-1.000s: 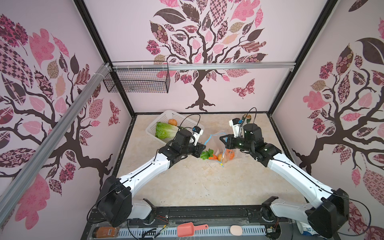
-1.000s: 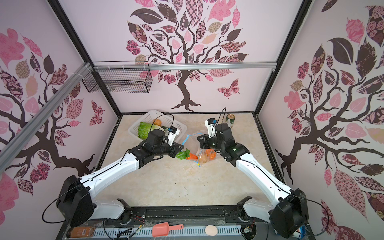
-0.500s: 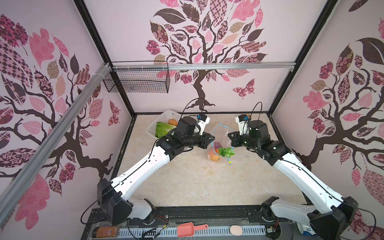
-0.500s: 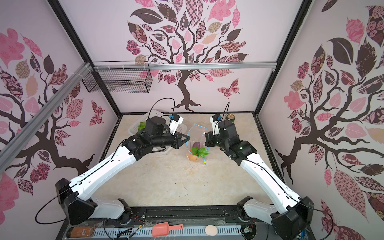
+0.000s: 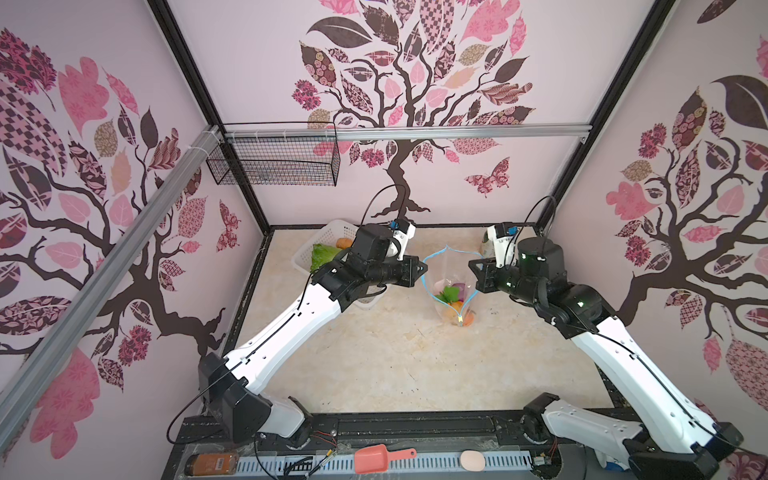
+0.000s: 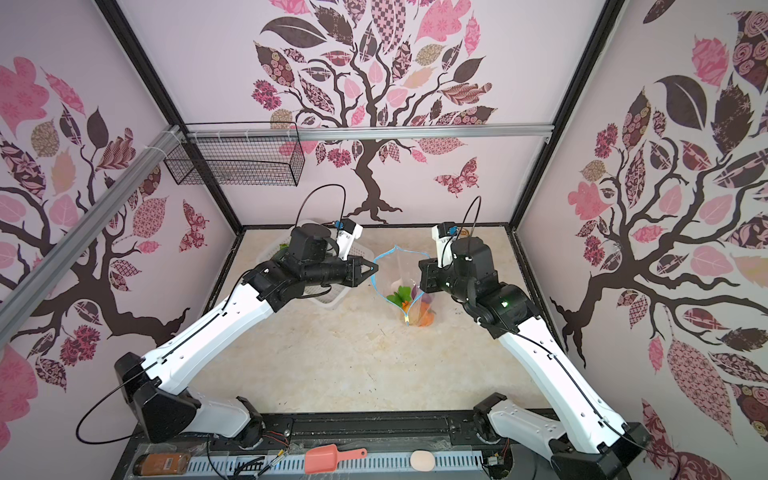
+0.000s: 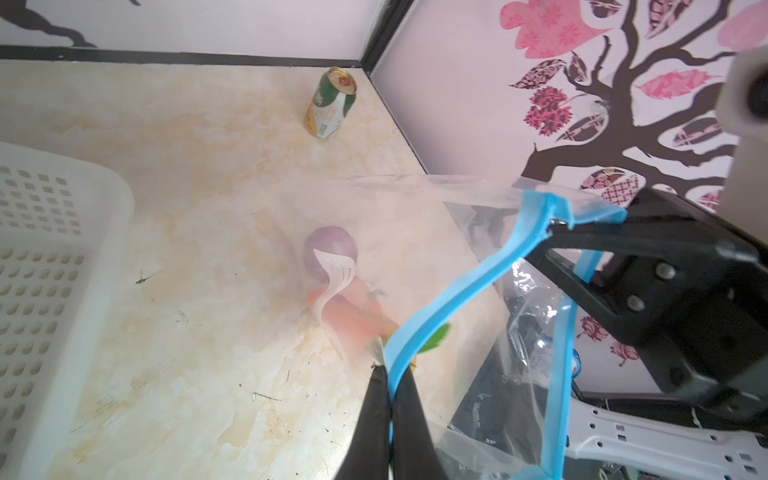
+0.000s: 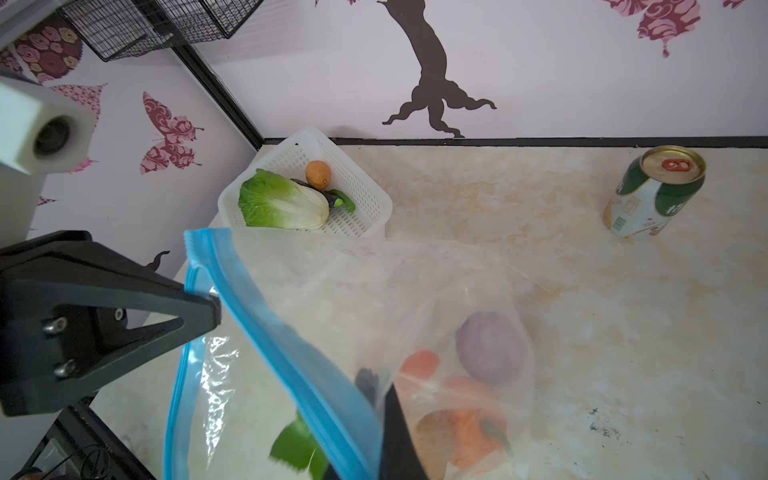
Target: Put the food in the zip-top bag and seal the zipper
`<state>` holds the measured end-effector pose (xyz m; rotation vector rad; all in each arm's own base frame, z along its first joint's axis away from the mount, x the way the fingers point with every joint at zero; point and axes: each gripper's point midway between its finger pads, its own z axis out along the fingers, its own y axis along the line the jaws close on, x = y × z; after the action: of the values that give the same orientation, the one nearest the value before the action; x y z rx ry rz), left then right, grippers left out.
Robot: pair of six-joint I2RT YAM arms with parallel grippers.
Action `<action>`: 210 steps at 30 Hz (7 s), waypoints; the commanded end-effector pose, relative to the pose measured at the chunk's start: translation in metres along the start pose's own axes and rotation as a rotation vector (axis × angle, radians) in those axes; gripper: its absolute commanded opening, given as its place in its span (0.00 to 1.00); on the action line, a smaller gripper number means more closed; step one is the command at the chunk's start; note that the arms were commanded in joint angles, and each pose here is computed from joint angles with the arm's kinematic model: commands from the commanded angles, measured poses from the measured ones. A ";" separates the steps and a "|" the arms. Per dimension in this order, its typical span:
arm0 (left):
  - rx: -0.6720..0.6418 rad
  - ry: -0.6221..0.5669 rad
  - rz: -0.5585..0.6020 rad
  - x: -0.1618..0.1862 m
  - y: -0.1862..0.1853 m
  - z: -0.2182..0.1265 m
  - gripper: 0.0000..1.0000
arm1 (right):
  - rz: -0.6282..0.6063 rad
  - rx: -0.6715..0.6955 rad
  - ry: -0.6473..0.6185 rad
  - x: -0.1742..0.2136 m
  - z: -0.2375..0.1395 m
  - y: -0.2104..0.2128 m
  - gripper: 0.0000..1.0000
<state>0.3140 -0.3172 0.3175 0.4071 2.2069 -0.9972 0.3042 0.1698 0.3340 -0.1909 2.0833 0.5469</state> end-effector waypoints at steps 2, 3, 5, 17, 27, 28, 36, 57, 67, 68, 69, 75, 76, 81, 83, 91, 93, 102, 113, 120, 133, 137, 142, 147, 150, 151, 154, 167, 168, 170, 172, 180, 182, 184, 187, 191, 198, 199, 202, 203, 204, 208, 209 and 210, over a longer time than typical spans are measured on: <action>-0.064 0.013 -0.031 0.001 0.029 0.018 0.00 | -0.006 0.091 0.072 0.022 0.031 -0.021 0.00; -0.059 0.020 -0.031 0.003 0.029 0.021 0.00 | 0.000 0.086 0.088 0.027 0.034 -0.020 0.03; -0.045 0.022 -0.032 0.004 0.028 0.023 0.00 | 0.015 0.057 0.103 0.032 0.034 -0.016 0.17; -0.010 -0.015 -0.052 0.001 0.021 0.016 0.00 | 0.153 -0.151 0.196 0.058 0.029 0.018 0.40; -0.014 -0.008 -0.046 -0.002 0.017 0.013 0.00 | 0.101 -0.076 0.082 0.023 -0.010 0.011 0.00; -0.009 -0.004 -0.043 -0.004 0.015 0.012 0.00 | 0.081 -0.065 0.054 0.012 -0.020 0.011 0.00; 0.041 0.023 0.001 -0.006 -0.011 0.016 0.00 | 0.029 -0.040 -0.010 -0.013 -0.052 0.013 0.00; -0.177 0.062 -0.033 0.003 0.078 0.054 0.77 | 0.072 0.057 0.097 0.060 0.033 -0.026 0.00; -0.337 0.085 -0.009 -0.011 0.159 0.082 0.89 | 0.180 0.099 -0.028 0.038 0.045 -0.059 0.00; -0.342 0.088 -0.005 -0.013 0.162 0.088 0.98 | 0.185 0.104 -0.037 0.037 0.046 -0.062 0.00; -0.354 0.089 -0.002 -0.016 0.167 0.094 0.98 | 0.187 0.108 -0.040 0.036 0.048 -0.064 0.00; -0.438 0.155 0.017 -0.015 0.200 0.131 0.97 | 0.189 0.134 -0.050 0.037 0.049 -0.075 0.00; -0.438 0.163 0.015 -0.014 0.201 0.135 0.97 | 0.190 0.134 -0.050 0.037 0.049 -0.075 0.00; -0.341 0.249 0.003 0.006 0.189 0.159 0.92 | 0.186 0.116 -0.058 0.033 0.050 -0.072 0.00; -0.332 0.300 0.008 0.028 0.183 0.159 0.92 | 0.186 0.110 -0.057 0.031 0.051 -0.071 0.00; -0.312 0.371 -0.059 0.100 0.156 0.116 0.92 | 0.181 0.076 -0.040 0.030 0.060 -0.066 0.00; -0.319 0.380 -0.081 0.113 0.155 0.102 0.92 | 0.180 0.071 -0.033 0.030 0.063 -0.066 0.00; -0.414 0.477 -0.193 0.192 0.167 0.029 0.92 | 0.182 0.060 -0.006 0.037 0.073 -0.066 0.00; -0.667 0.333 -0.355 0.189 0.240 -0.057 0.93 | 0.174 0.046 0.004 0.037 0.078 -0.064 0.00; -0.637 0.242 -0.379 0.154 0.245 -0.063 0.94 | 0.185 0.036 0.014 0.044 0.080 -0.064 0.00; -0.722 -0.095 -0.493 0.030 0.271 -0.037 0.98 | 0.181 0.033 0.008 0.049 0.076 -0.065 0.00; -0.827 -0.145 -0.649 0.024 0.301 -0.023 0.96 | 0.174 0.039 0.002 0.051 0.073 -0.066 0.00; -0.859 -0.190 -0.755 0.022 0.322 -0.003 0.93 | 0.162 0.060 -0.002 0.053 0.070 -0.070 0.00; -0.851 -0.176 -0.746 0.015 0.333 0.018 0.84 | 0.159 0.060 -0.003 0.054 0.070 -0.070 0.00; -0.835 -0.125 -0.709 0.016 0.336 0.029 0.76 | 0.160 0.059 0.000 0.055 0.070 -0.070 0.00; -0.827 -0.111 -0.703 0.018 0.336 0.032 0.75 | 0.160 0.058 -0.003 0.055 0.069 -0.070 0.00; -0.795 -0.069 -0.675 0.023 0.335 0.041 0.70 | 0.159 0.060 -0.004 0.055 0.070 -0.070 0.00; -0.632 0.121 -0.313 0.037 0.262 0.072 0.39 | 0.155 0.043 -0.010 0.056 0.070 -0.068 0.00; -0.619 0.145 -0.285 0.041 0.254 0.074 0.39 | 0.155 0.042 -0.011 0.056 0.070 -0.068 0.00; -0.599 0.173 -0.247 0.048 0.242 0.077 0.39 | 0.156 0.043 -0.010 0.057 0.071 -0.069 0.00; -0.585 0.201 -0.221 0.055 0.233 0.078 0.39 | 0.156 0.042 -0.004 0.058 0.072 -0.068 0.00; -0.544 0.326 -0.174 0.102 0.213 0.058 0.44 | 0.156 0.047 -0.007 0.059 0.070 -0.069 0.00; -0.570 0.333 -0.172 0.106 0.213 0.046 0.55 | 0.157 0.043 -0.010 0.058 0.071 -0.069 0.00; -0.595 0.313 -0.167 0.100 0.211 0.035 0.63 | 0.157 0.038 -0.008 0.057 0.072 -0.068 0.00; -0.595 0.234 -0.151 0.078 0.205 0.025 0.64 | 0.160 0.033 -0.002 0.058 0.074 -0.067 0.00; -0.595 0.117 -0.166 0.038 0.209 0.015 0.66 | 0.163 0.026 -0.003 0.058 0.073 -0.066 0.00; -0.646 -0.065 -0.269 -0.028 0.260 0.010 0.65 | 0.162 0.008 -0.022 0.055 0.067 -0.062 0.00; -0.647 -0.069 -0.279 -0.033 0.266 0.013 0.64 | 0.163 0.006 -0.025 0.054 0.066 -0.062 0.00; -0.654 -0.070 -0.284 -0.047 0.281 0.026 0.64 | 0.161 0.006 -0.027 0.054 0.063 -0.061 0.00; -0.667 -0.068 -0.278 -0.051 0.287 0.030 0.64 | 0.161 0.005 -0.027 0.054 0.063 -0.061 0.00; -0.684 -0.062 -0.271 -0.054 0.294 0.034 0.64 | 0.162 0.005 -0.025 0.054 0.063 -0.061 0.00; -0.713 -0.052 -0.261 -0.062 0.314 0.051 0.64 | 0.163 0.003 -0.025 0.054 0.060 -0.060 0.00; -0.716 -0.050 -0.261 -0.064 0.319 0.055 0.64 | 0.163 0.005 -0.024 0.055 0.059 -0.060 0.00; -0.720 -0.048 -0.260 -0.065 0.323 0.059 0.64 | 0.164 0.007 -0.024 0.055 0.059 -0.061 0.00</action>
<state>0.5409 -0.1528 0.1518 -0.2402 2.4504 -0.3003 0.3453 0.1505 0.2307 -0.0135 2.1177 0.6272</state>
